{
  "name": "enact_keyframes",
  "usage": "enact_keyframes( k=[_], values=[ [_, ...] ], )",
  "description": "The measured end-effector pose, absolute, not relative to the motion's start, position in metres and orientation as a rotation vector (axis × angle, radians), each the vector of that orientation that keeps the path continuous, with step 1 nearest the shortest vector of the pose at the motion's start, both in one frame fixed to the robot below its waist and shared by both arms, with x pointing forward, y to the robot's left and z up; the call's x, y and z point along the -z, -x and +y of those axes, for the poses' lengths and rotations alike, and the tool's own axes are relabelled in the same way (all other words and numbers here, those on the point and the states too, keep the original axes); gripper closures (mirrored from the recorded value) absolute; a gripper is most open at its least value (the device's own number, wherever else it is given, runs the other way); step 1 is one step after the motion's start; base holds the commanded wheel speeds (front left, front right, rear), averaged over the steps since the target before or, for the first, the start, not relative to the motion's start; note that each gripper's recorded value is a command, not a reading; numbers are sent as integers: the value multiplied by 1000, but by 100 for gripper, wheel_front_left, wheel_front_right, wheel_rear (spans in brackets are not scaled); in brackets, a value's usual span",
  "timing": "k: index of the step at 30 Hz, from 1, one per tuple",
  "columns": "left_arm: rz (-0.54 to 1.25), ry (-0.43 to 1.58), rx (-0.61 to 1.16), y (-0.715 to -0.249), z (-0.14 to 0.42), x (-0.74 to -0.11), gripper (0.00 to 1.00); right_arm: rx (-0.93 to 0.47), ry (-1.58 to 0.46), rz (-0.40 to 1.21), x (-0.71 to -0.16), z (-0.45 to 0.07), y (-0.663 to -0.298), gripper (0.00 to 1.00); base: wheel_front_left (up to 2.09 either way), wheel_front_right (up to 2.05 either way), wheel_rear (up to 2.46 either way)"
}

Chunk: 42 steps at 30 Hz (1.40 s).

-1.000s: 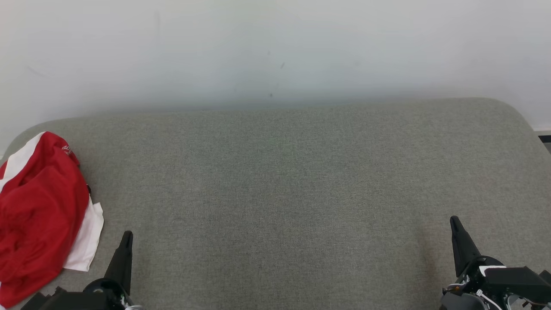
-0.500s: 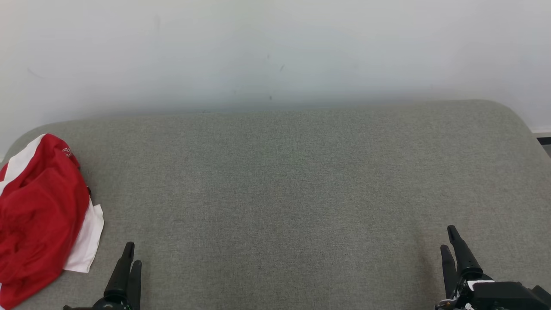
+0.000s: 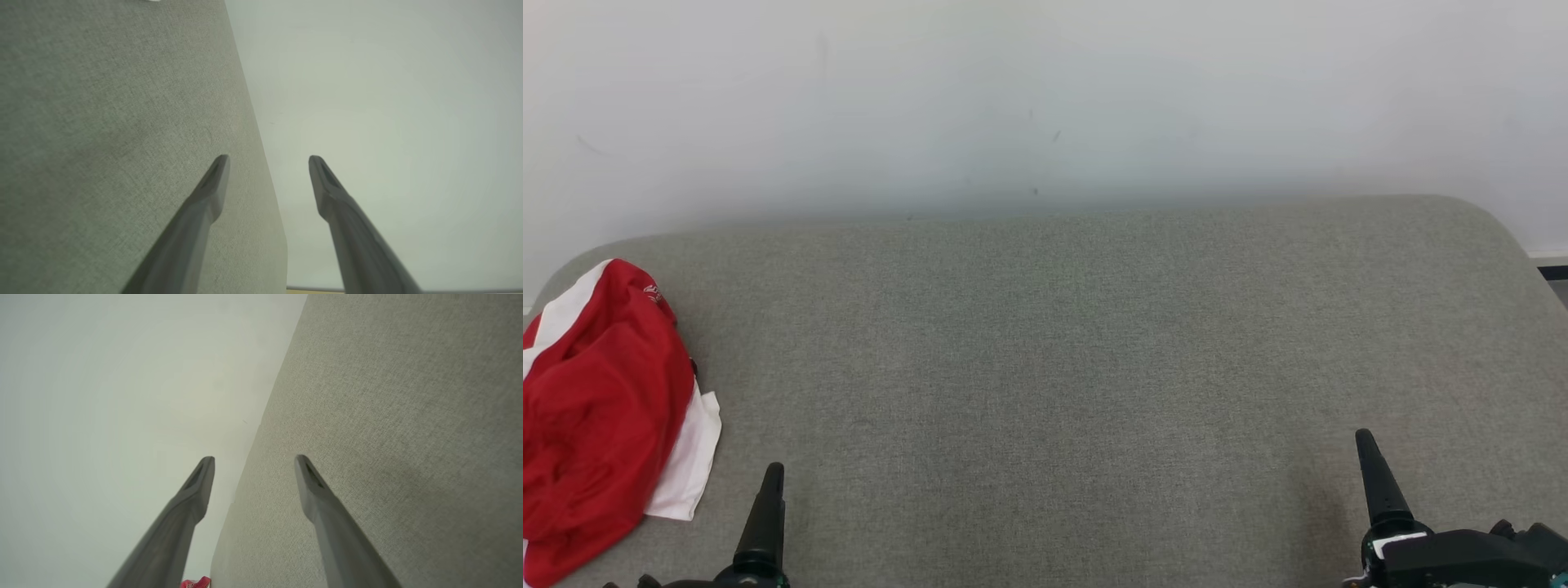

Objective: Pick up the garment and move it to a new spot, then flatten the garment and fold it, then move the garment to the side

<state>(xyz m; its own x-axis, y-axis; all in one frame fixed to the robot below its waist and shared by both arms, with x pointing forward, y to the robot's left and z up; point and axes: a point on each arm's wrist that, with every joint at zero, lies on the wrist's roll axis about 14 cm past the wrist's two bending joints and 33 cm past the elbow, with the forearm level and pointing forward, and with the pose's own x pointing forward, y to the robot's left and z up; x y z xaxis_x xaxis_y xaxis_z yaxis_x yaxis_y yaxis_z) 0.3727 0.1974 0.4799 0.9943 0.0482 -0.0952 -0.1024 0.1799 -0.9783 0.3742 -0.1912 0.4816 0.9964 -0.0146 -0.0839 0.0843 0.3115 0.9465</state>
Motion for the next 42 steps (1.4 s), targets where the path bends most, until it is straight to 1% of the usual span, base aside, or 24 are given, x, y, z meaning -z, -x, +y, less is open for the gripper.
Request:
enact_keyframes(
  k=[24,42],
  values=[
    [50,1003,-88,-367,185,-487,0,28,-838,49,-486,-184,-372,0,0,0,0],
    [33,696,-66,-361,178,-491,0,-9,-591,59,-481,-175,-366,0,0,0,0]
  ],
)
